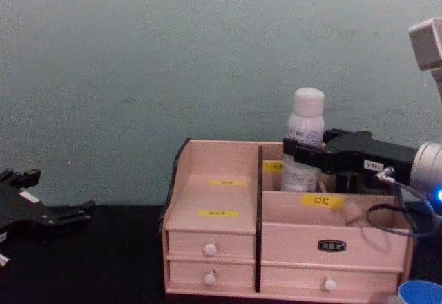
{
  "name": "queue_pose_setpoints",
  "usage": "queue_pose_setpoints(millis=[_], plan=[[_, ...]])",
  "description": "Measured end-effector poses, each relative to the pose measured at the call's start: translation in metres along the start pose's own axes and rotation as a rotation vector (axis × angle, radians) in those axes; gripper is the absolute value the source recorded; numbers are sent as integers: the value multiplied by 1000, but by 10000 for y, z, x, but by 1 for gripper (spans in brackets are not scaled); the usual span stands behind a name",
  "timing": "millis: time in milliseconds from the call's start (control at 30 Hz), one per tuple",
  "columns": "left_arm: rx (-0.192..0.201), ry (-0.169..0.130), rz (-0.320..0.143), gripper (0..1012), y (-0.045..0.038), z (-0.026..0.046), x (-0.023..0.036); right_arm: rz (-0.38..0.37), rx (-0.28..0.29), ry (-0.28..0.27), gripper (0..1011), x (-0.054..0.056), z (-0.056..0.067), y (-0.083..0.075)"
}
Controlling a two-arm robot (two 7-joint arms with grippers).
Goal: Pick up the facial cleanser and watermelon frost from the table and place them into the tiered storage box.
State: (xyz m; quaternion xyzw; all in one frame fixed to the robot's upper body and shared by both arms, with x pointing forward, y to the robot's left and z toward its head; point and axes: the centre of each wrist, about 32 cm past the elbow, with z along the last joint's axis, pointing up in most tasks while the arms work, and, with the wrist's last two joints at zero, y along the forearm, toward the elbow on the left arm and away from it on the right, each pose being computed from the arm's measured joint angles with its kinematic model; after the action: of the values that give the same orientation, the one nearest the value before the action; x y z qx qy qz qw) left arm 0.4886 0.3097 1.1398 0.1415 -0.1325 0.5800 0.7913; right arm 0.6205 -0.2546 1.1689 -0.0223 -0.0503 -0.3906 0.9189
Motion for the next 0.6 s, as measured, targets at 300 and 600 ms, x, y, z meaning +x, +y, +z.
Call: queue_pose_setpoints(millis=[300, 600], plan=[[0, 0, 0, 1001, 0, 0, 0, -4, -37, 0, 596, -3, -30, 6], [0, 0, 0, 1001, 0, 0, 0, -9, -66, 2, 596, -3, -36, 15]])
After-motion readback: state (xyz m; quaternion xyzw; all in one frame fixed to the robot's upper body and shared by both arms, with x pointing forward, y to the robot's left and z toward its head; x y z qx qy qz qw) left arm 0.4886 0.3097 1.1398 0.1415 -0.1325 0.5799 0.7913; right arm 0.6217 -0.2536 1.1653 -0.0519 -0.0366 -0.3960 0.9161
